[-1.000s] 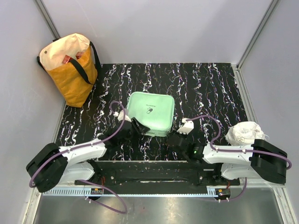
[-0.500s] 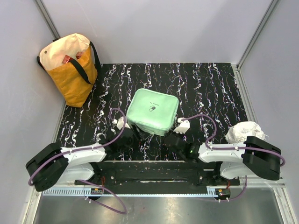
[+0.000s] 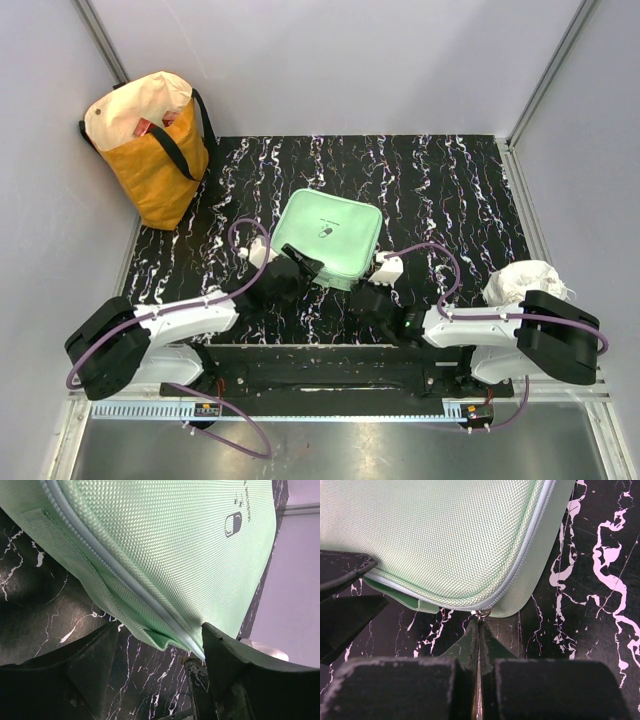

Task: Organize the medicine kit
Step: Zip the medicine box at the center of the board.

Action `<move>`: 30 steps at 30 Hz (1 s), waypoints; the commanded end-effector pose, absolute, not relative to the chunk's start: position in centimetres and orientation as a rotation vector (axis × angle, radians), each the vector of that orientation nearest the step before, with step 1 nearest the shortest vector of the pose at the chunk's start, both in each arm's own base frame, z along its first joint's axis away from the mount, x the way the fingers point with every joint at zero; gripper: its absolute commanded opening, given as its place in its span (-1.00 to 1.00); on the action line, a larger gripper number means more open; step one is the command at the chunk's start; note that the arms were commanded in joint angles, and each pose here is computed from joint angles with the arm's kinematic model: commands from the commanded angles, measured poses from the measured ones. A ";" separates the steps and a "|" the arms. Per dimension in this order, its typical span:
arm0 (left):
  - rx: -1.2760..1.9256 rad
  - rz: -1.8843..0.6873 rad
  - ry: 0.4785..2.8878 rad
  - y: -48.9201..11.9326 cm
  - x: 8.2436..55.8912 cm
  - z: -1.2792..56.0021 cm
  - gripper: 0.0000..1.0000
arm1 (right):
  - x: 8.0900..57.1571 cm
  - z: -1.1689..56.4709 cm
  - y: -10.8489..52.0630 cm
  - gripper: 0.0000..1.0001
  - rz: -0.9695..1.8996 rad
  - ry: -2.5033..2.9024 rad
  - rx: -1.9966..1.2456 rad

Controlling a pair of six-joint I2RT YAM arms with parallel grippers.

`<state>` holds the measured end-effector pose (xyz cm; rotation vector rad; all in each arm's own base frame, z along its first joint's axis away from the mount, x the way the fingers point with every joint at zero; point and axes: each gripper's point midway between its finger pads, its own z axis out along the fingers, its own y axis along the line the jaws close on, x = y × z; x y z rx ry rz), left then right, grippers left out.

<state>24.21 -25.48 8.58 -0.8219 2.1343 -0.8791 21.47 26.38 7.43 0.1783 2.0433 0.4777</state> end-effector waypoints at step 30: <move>-0.983 -0.754 2.054 -25.5 23.8 7.9 0.33 | 22.3 10.2 26.6 -1.00 0.451 1.948 0.157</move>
